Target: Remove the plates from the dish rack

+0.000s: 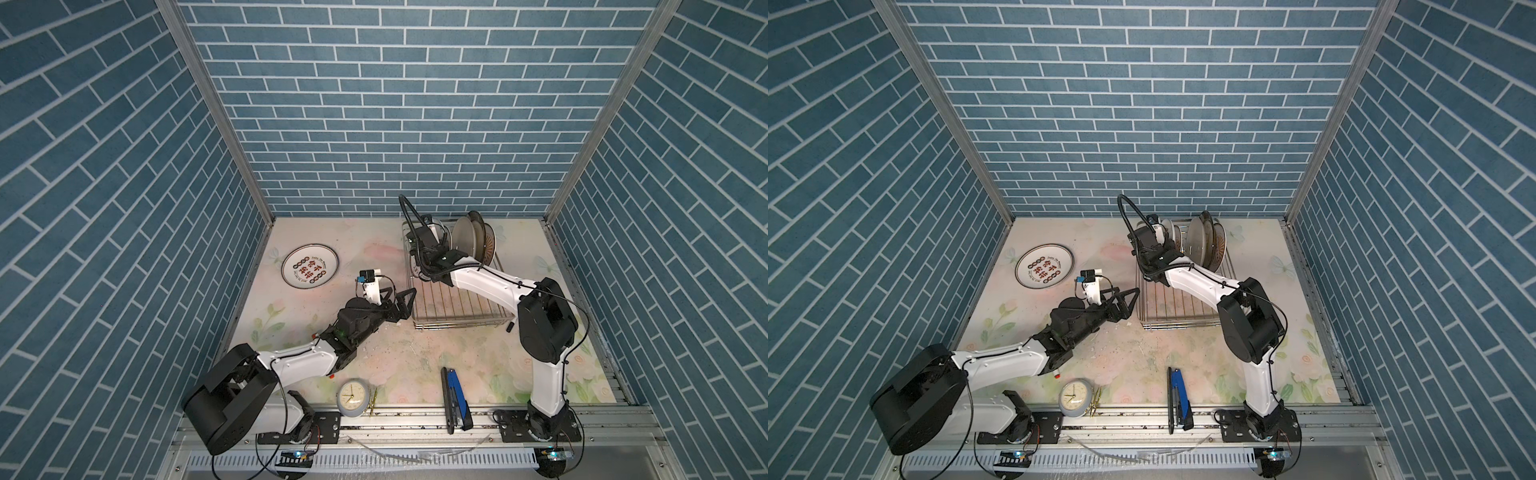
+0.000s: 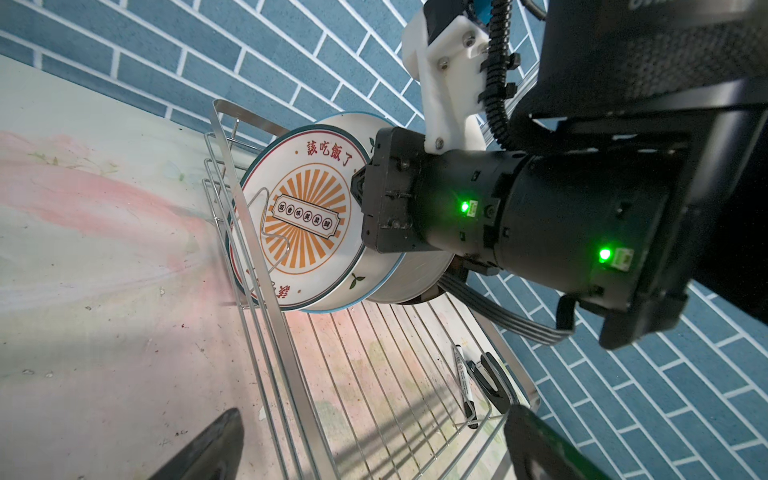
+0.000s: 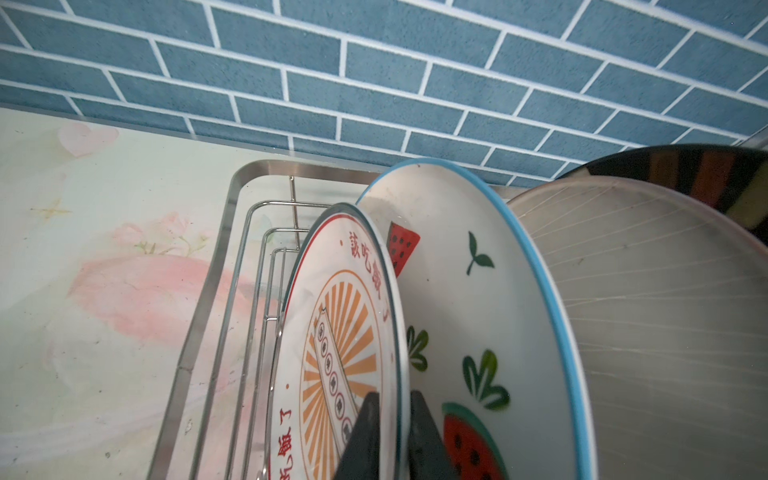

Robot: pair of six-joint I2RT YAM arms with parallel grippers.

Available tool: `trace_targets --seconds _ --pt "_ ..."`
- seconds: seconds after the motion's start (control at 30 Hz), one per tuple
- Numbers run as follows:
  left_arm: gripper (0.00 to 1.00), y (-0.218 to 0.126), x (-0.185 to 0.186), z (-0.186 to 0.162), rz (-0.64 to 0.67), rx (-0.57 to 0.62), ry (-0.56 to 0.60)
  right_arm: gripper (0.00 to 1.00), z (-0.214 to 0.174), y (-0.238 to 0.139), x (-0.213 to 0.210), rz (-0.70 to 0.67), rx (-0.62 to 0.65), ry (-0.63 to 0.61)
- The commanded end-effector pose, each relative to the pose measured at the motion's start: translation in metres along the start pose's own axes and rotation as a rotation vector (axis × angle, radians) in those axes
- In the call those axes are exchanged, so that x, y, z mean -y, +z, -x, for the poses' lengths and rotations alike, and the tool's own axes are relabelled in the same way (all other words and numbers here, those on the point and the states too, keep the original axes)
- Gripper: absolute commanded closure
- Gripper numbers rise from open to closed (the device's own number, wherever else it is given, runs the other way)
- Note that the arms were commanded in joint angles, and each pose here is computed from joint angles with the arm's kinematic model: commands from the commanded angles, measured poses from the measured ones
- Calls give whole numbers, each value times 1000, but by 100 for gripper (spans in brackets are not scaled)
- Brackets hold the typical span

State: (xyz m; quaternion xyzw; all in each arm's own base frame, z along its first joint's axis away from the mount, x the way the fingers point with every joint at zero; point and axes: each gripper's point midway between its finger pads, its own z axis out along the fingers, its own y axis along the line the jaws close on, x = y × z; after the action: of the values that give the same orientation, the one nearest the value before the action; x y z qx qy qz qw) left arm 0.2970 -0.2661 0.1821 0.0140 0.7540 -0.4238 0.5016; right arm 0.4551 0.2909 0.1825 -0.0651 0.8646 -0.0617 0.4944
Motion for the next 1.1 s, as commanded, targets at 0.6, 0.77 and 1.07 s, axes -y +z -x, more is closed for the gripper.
trace_targets --seconds 0.6,0.77,1.07 --pt "0 -10 -2 17 37 70 6 100 35 -7 -2 -185 43 -39" --pt "0 -13 -1 18 26 83 2 100 49 -20 1 -202 81 -62" --pt "0 -17 2 22 3 104 -1 100 70 -47 9 -274 174 -134"
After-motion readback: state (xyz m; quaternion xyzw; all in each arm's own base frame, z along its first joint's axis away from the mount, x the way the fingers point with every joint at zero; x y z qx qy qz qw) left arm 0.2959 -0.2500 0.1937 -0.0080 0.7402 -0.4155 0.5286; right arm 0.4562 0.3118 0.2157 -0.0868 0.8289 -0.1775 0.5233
